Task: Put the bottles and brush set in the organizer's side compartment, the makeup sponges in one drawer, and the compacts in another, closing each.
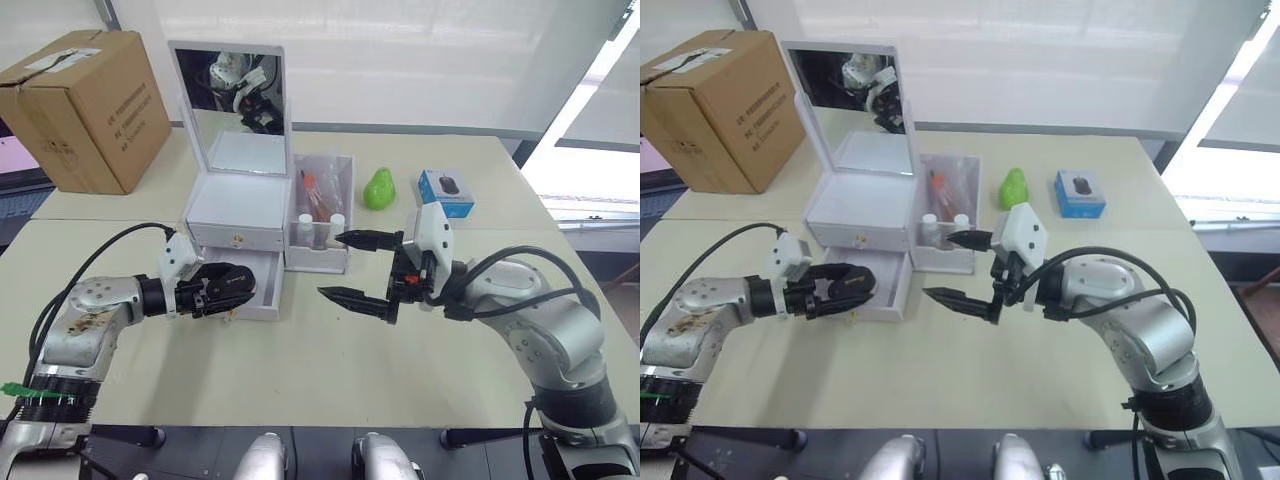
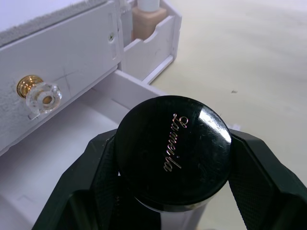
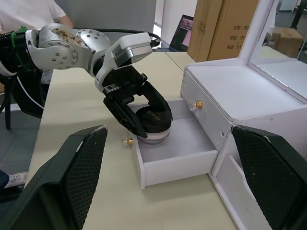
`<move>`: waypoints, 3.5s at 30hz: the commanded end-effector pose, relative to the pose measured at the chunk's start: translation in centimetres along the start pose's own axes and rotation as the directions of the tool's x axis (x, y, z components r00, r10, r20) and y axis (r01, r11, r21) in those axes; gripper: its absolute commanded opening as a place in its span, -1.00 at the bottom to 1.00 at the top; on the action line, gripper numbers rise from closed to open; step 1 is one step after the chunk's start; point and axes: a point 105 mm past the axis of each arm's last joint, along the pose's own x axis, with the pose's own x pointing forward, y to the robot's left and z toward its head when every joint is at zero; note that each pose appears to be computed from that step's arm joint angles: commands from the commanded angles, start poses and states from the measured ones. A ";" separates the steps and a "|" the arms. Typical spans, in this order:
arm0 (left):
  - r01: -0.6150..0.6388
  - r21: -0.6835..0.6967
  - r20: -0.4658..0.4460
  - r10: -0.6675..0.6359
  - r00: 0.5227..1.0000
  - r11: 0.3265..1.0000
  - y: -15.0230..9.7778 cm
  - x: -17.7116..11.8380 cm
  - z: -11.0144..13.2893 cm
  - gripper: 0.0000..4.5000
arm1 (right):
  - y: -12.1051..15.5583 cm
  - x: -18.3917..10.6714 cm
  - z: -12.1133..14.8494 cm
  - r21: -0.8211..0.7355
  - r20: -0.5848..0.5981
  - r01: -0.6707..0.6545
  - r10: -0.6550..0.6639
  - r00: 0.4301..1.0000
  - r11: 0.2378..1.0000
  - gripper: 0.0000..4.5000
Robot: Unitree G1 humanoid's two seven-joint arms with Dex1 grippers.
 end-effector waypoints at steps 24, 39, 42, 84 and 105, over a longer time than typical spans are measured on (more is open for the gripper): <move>0.035 0.062 0.019 -0.036 0.999 0.997 1.2 0.8 1.7 0.99 | 0.6 -0.4 0.9 -0.028 0.030 0.057 -0.056 0.998 0.998 1.00; 0.063 -0.045 -0.029 -0.064 0.998 0.997 0.0 -7.0 2.6 0.60 | 0.5 -0.5 0.6 -0.020 0.031 0.069 -0.068 0.997 0.997 1.00; 0.110 -0.092 -0.065 -0.116 0.991 0.990 -1.2 -7.7 1.8 0.20 | 0.4 -0.5 0.7 -0.024 0.035 0.067 -0.066 0.997 0.997 1.00; -0.334 0.093 -0.087 0.341 0.936 0.938 6.5 1.6 -1.8 -0.99 | 0.1 -0.7 1.1 -0.024 0.033 0.096 -0.096 0.995 0.995 1.00; -0.354 0.100 -0.086 0.363 0.928 0.930 6.9 0.8 -1.7 -0.99 | -0.1 -0.8 1.0 -0.025 0.030 0.100 -0.100 0.995 0.995 1.00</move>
